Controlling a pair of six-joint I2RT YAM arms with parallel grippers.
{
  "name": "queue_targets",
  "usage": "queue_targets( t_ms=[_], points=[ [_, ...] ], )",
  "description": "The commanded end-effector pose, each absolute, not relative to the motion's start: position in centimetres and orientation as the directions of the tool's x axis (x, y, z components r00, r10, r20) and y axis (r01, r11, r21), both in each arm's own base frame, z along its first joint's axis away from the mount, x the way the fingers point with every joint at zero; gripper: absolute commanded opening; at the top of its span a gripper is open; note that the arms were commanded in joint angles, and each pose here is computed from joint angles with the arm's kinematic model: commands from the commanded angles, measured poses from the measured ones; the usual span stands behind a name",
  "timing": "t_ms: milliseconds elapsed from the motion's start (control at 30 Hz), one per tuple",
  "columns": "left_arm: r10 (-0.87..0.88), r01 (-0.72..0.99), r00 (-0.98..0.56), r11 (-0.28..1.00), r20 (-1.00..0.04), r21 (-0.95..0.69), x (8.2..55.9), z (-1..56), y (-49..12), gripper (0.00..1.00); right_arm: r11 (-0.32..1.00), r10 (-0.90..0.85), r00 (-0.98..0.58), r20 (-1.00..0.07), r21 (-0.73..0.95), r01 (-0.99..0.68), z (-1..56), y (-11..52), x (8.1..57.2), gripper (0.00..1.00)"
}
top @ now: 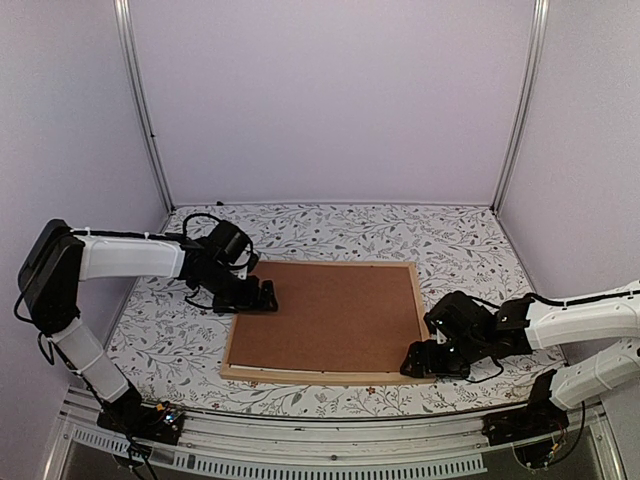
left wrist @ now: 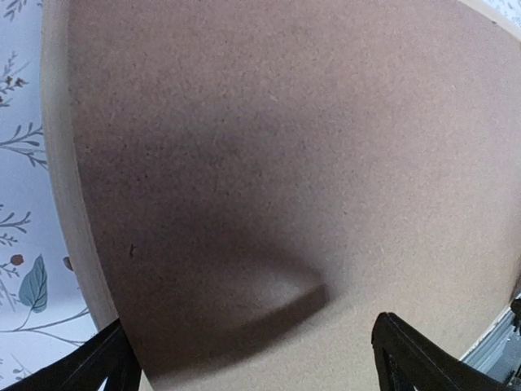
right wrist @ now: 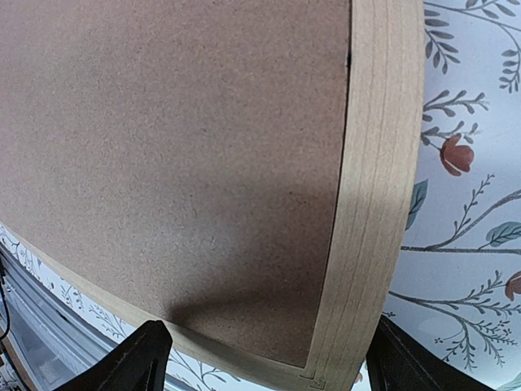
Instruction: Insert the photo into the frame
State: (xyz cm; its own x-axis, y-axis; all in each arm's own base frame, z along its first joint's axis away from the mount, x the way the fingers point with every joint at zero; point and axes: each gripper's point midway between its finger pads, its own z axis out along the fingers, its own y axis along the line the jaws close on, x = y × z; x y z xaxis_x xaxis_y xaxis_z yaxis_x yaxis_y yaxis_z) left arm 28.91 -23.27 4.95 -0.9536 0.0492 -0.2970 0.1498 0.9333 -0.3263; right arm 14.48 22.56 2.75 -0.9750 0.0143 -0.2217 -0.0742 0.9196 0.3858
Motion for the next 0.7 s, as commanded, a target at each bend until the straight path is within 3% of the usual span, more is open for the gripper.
queue_targets(
  t_ms=[0, 667],
  points=[
    [0.071, 0.171, -0.95, 0.933, -0.304, -0.316, 28.7, 6.0, -23.3, 0.99, 0.946, 0.006, -0.974, -0.225, 0.316, -0.067, 2.0, 21.0, 14.4, 0.87],
    [0.084, 0.167, -0.93, 0.964, -0.358, -0.208, 29.7, 7.6, -21.1, 1.0, 0.948, 0.026, -0.957, -0.29, 0.31, -0.068, 4.0, 20.6, 15.4, 0.93]
  ],
)
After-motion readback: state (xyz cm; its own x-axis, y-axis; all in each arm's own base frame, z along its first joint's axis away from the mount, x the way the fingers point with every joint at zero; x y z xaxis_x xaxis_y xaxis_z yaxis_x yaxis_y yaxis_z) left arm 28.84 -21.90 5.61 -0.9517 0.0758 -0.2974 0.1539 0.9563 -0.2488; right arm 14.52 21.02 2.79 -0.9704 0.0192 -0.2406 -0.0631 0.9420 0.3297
